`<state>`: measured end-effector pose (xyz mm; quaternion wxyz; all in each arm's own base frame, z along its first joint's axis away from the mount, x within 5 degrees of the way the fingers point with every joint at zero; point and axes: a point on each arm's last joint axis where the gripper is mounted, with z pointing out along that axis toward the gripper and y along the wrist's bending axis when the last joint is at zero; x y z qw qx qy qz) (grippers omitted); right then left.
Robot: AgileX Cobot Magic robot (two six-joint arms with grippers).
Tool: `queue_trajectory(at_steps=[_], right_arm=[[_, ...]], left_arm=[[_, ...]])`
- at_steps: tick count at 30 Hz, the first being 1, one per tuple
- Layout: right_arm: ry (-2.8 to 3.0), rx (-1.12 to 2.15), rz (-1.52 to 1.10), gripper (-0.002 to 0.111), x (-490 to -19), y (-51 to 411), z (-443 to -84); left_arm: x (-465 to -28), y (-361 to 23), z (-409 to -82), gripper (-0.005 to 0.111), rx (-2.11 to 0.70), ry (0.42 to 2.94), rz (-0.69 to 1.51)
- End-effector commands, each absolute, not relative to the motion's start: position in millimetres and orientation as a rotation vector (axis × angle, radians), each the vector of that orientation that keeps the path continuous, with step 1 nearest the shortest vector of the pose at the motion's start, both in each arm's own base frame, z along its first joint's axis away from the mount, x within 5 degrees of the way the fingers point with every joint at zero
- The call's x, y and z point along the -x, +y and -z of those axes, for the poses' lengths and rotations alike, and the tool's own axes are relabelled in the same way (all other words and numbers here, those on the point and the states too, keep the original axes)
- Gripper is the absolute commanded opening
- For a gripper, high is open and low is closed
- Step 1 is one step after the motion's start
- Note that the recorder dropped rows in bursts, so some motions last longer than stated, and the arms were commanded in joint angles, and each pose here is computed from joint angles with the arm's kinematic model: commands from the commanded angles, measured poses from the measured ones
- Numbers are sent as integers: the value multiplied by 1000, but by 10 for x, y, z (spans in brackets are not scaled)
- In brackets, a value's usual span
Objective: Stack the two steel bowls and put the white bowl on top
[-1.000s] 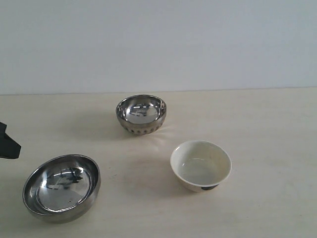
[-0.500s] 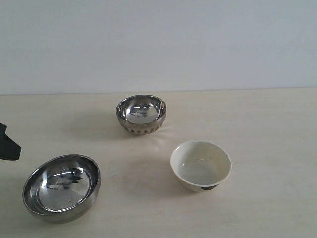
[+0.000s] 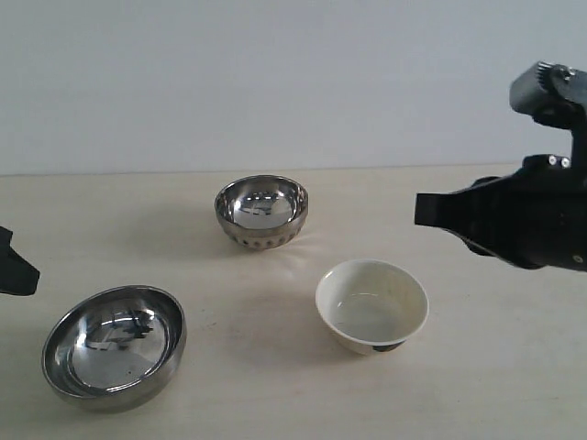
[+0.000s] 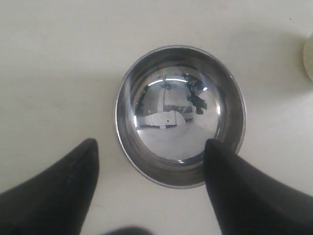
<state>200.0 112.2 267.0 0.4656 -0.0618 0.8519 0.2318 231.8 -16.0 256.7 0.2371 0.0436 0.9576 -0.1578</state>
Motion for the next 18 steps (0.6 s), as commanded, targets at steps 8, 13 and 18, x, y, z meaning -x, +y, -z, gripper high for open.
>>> queue_trajectory(at_steps=[8, 13, 18], right_arm=[[2254, 333, -493, 14, -2565, 987, -3097], [2252, 285, -483, 51, -2735, 834, -3301], [2276, 287, -473, 50, -2868, 835, -3266]], left_arm=[[-2533, -122, -2310, 59, -70, 2694, 429], [-2580, -108, -2310, 59, -63, 2672, 408], [-2613, -104, -2252, 59, -52, 2686, 410]])
